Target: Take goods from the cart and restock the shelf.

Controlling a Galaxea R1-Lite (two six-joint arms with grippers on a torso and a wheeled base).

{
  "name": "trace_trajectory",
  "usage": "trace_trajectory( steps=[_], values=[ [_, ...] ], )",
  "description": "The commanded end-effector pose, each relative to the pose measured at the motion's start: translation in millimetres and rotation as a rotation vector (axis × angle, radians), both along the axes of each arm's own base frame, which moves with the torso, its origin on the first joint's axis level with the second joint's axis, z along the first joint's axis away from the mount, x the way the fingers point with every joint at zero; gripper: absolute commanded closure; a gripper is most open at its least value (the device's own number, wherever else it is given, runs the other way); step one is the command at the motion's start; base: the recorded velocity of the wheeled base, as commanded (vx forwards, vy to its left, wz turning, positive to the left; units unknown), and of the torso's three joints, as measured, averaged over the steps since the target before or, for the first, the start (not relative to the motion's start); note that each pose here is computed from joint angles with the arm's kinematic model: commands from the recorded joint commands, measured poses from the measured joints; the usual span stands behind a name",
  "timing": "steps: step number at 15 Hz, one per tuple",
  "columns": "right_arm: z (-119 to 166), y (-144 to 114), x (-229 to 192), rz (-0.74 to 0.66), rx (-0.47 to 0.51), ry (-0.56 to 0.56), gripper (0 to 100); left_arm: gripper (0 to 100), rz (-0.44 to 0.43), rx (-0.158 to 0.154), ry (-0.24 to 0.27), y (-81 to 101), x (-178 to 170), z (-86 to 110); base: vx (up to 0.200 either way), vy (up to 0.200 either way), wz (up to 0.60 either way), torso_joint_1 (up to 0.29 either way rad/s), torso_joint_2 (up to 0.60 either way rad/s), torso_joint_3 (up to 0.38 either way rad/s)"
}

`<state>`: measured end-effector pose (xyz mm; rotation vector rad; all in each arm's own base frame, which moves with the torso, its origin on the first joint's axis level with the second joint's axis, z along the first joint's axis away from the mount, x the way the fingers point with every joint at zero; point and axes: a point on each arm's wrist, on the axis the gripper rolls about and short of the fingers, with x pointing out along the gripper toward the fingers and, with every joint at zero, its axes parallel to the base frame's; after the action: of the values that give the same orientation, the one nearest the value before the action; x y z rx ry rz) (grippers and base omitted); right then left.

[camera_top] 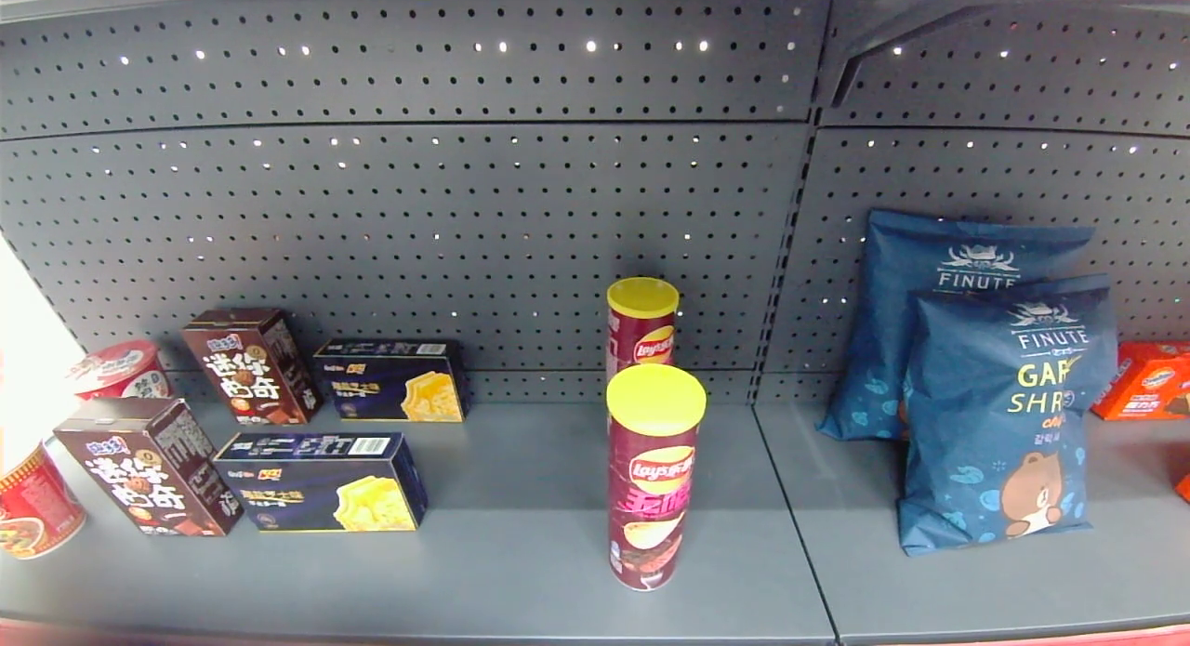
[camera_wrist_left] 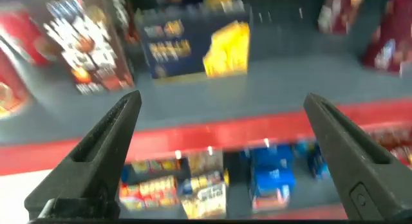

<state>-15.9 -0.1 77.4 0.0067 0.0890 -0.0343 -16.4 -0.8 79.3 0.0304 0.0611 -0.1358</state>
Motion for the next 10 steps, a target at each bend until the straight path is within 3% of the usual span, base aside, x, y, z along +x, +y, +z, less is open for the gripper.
trace_trajectory(
  steps=[1,2,4,8,10],
  values=[
    [-0.4,0.1,-1.8,-0.006,-0.003,-0.023,0,0,0.001,0.007,0.02,0.0,0.0,-1.9,0.0,0.0,0.0,0.0,0.0,0.0],
    [-1.7,-0.3,-6.8,0.02,-0.003,-0.089,0,0,0.016,0.007,0.027,0.4,0.0,-2.6,0.0,0.0,0.0,0.0,0.0,0.0],
    [-1.4,-0.3,-6.8,0.019,-0.003,-0.092,0,0,0.038,0.008,0.023,0.2,-0.2,-2.6,0.0,0.0,0.0,0.0,0.0,0.0],
    [-1.5,-0.2,-6.8,0.017,-0.003,-0.091,0,0,-0.126,0.007,0.035,1.0,0.4,-2.1,0.0,0.0,0.0,0.0,0.0,0.0],
    [-1.5,-0.2,-6.8,0.017,-0.003,-0.091,0,0,-0.116,0.0,0.037,1.1,0.5,-2.4,0.0,0.0,0.0,0.0,0.0,0.0]
  ],
)
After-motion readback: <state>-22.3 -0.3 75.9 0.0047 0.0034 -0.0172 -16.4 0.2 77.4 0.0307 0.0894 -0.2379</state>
